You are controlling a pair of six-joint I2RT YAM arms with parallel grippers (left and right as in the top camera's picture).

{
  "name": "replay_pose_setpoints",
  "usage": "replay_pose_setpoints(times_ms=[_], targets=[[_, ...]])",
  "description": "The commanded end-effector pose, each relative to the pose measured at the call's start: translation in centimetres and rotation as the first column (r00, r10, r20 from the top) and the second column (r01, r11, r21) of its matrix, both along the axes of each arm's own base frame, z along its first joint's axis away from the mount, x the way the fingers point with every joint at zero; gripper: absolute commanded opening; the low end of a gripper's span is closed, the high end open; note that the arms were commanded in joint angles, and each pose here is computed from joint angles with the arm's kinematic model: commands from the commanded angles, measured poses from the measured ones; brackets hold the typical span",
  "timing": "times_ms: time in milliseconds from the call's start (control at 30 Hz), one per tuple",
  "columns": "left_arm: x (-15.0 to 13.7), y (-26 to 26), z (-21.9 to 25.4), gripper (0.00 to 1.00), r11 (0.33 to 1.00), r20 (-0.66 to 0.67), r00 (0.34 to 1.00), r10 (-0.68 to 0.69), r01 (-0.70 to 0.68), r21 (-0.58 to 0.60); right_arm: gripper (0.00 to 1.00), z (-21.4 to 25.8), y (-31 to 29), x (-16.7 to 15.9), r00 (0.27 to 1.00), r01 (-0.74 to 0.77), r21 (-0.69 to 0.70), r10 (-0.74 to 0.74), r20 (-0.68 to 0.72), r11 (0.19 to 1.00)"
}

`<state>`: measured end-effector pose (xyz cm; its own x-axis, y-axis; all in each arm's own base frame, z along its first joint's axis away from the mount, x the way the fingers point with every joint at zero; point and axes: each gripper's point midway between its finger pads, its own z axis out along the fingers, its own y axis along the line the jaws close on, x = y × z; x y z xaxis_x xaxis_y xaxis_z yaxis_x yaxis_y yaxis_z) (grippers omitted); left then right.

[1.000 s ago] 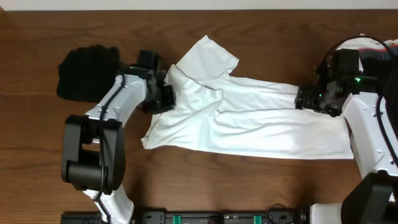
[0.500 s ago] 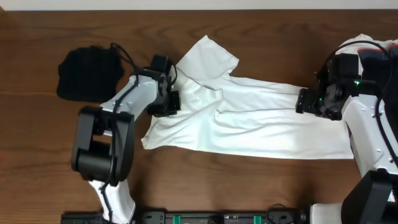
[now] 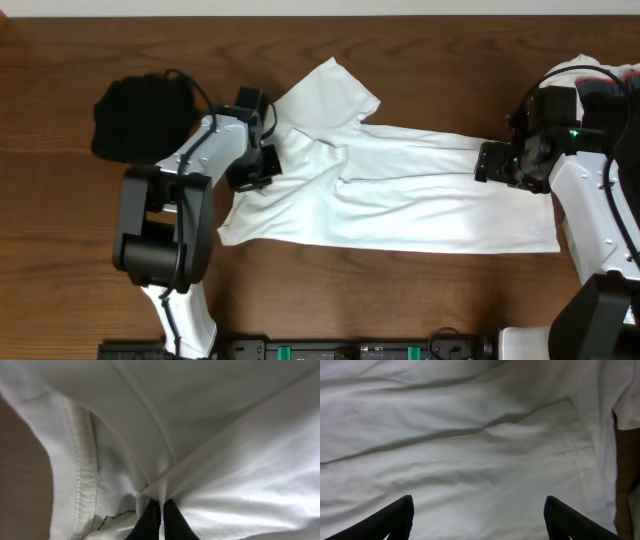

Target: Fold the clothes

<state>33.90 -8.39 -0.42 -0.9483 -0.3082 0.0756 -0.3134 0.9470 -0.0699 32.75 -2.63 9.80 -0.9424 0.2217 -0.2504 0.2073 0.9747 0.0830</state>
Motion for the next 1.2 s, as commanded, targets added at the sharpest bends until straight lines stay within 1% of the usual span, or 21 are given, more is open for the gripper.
replay_pose_setpoints(times_ms=[0,133,267,367,467,600,667,733,800,833,867,900,933,967,1000,1067,1167], targets=[[-2.4,3.8,-3.0,0.06,0.986,-0.114,0.987,0.110,-0.094,0.135,0.82,-0.3,-0.3,-0.3,1.000,0.015,-0.003,-0.015,-0.009,1.000],[-2.7,4.7,-3.0,0.06,0.977,-0.128,0.976,0.178,-0.159,0.143,0.82,-0.2,-0.3,-0.1,1.000,0.014,-0.004,-0.014,-0.003,1.000],[-2.7,4.8,-2.9,0.06,0.973,-0.137,0.966,0.220,-0.206,0.107,0.83,-0.2,-0.3,-0.1,1.000,0.015,-0.004,-0.015,-0.002,1.000],[-2.5,4.8,-2.5,0.06,0.971,-0.134,0.963,0.235,-0.226,0.082,0.84,-0.2,-0.3,-0.1,1.000,0.014,-0.004,-0.014,-0.002,1.000],[-2.1,5.1,-1.4,0.06,0.970,-0.103,0.965,0.241,-0.234,0.072,0.84,-0.2,-0.3,-0.1,1.000,0.014,-0.004,-0.014,-0.001,1.000],[-0.8,5.1,1.9,0.06,0.974,0.000,0.975,0.223,-0.223,0.039,0.84,-0.2,-0.3,-0.1,1.000,0.014,-0.004,-0.014,-0.001,1.000],[-0.1,5.0,4.6,0.07,0.982,0.086,0.978,0.188,-0.190,0.014,0.84,-0.2,-0.3,0.0,1.000,0.014,-0.003,-0.014,0.000,1.000],[0.5,4.9,7.4,0.12,0.990,0.176,0.974,0.143,-0.144,-0.003,0.84,-0.2,-0.3,0.0,1.000,0.014,-0.003,-0.014,0.002,1.000],[1.0,4.8,10.4,0.21,0.996,0.273,0.958,0.084,-0.085,-0.011,0.84,-0.2,-0.3,0.0,1.000,0.014,-0.003,-0.014,0.003,1.000],[1.3,4.8,12.0,0.27,0.999,0.329,0.943,0.049,-0.049,-0.009,0.84,-0.2,-0.2,0.0,1.000,0.014,0.000,-0.014,0.003,1.000],[1.6,4.8,13.3,0.36,1.000,0.379,0.925,0.017,-0.017,-0.004,0.85,-0.2,-0.2,0.0,1.000,0.012,0.004,-0.012,0.003,1.000],[2.0,4.8,14.9,0.45,1.000,0.439,0.899,-0.017,0.016,0.005,0.85,-0.2,-0.1,0.0,1.000,0.012,0.006,-0.012,0.004,1.000],[2.7,4.7,16.3,0.50,0.999,0.499,0.865,-0.049,0.047,0.017,0.85,-0.2,-0.1,0.0,1.000,0.012,0.007,-0.012,0.004,1.000],[3.3,4.7,17.5,0.57,0.998,0.549,0.833,-0.065,0.061,0.025,0.86,-0.2,-0.1,0.1,1.000,0.012,0.006,-0.012,0.005,1.000],[4.1,4.6,18.8,0.59,0.997,0.601,0.795,-0.078,0.073,0.034,0.88,-0.2,-0.1,0.1,1.000,0.012,0.006,-0.012,0.007,1.000],[5.8,4.5,20.6,0.59,0.996,0.682,0.726,-0.087,0.080,0.042,0.99,-0.2,-0.1,0.1,1.000,0.012,0.006,-0.012,0.007,1.000],[8.1,4.0,21.7,0.57,0.996,0.749,0.657,-0.083,0.087,0.034,0.99,-0.2,-0.1,0.1,1.000,0.012,0.006,-0.012,0.007,1.000]])
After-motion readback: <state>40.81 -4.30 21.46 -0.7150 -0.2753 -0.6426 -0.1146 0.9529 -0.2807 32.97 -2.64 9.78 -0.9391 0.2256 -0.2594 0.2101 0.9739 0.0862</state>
